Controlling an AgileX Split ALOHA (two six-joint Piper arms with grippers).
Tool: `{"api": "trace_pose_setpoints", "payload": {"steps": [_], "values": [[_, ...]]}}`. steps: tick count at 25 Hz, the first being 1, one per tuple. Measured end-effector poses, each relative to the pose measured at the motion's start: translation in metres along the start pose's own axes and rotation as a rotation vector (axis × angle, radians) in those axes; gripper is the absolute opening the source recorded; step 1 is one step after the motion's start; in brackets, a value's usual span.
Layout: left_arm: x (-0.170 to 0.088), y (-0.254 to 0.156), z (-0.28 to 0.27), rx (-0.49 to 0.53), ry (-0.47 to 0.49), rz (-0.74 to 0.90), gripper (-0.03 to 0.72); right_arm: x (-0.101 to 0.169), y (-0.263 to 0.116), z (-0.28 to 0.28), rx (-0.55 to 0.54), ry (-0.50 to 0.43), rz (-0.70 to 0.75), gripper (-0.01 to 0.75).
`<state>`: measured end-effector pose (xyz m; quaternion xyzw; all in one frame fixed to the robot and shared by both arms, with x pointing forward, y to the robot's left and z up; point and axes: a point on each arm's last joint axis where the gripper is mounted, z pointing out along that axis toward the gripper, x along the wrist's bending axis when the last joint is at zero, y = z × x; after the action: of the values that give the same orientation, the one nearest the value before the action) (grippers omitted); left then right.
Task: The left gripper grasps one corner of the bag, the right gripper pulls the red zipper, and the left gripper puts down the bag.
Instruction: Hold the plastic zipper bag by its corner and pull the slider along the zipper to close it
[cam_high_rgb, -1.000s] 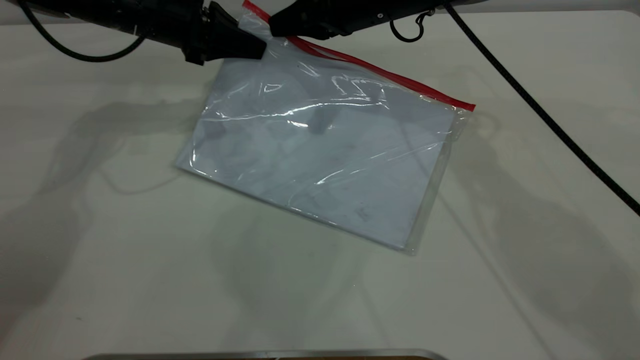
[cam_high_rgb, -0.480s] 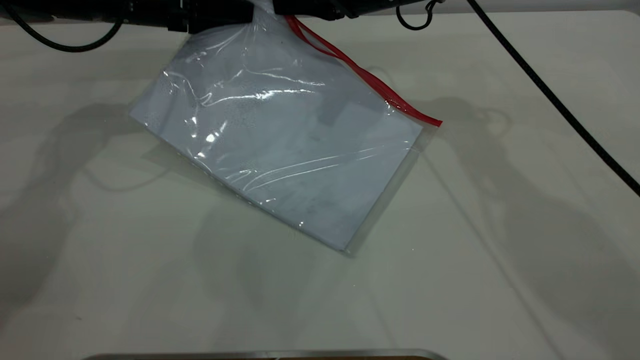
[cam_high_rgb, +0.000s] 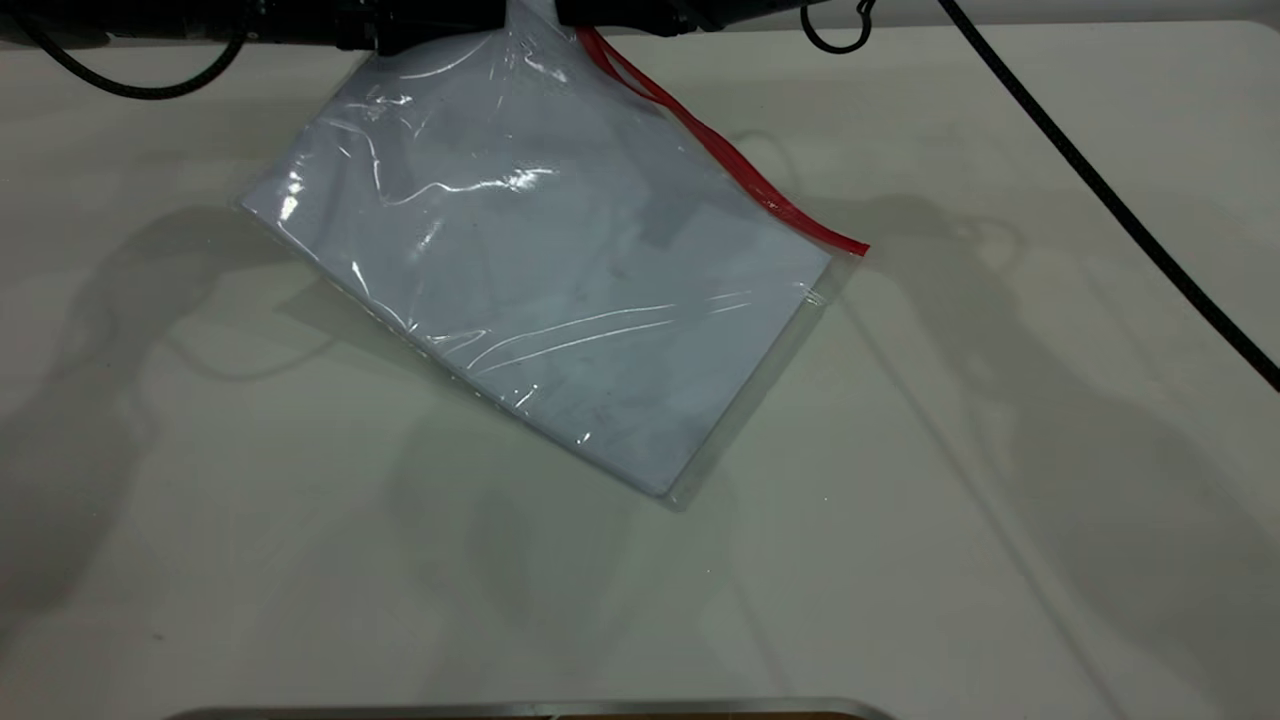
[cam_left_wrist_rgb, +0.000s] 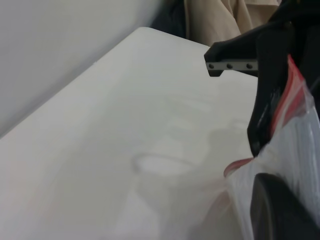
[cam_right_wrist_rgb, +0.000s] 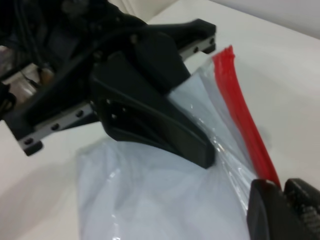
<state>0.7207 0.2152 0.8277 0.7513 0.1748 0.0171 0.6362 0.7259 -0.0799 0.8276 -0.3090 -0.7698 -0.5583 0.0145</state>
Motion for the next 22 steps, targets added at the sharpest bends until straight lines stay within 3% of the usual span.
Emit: {"api": "trace_pose_setpoints", "payload": {"steps": [22], "values": [[-0.001,0.014,-0.003,0.012,0.007,0.035,0.057,-0.006,-0.007,-0.003,0.167,-0.076,-0.116,0.043]]}}
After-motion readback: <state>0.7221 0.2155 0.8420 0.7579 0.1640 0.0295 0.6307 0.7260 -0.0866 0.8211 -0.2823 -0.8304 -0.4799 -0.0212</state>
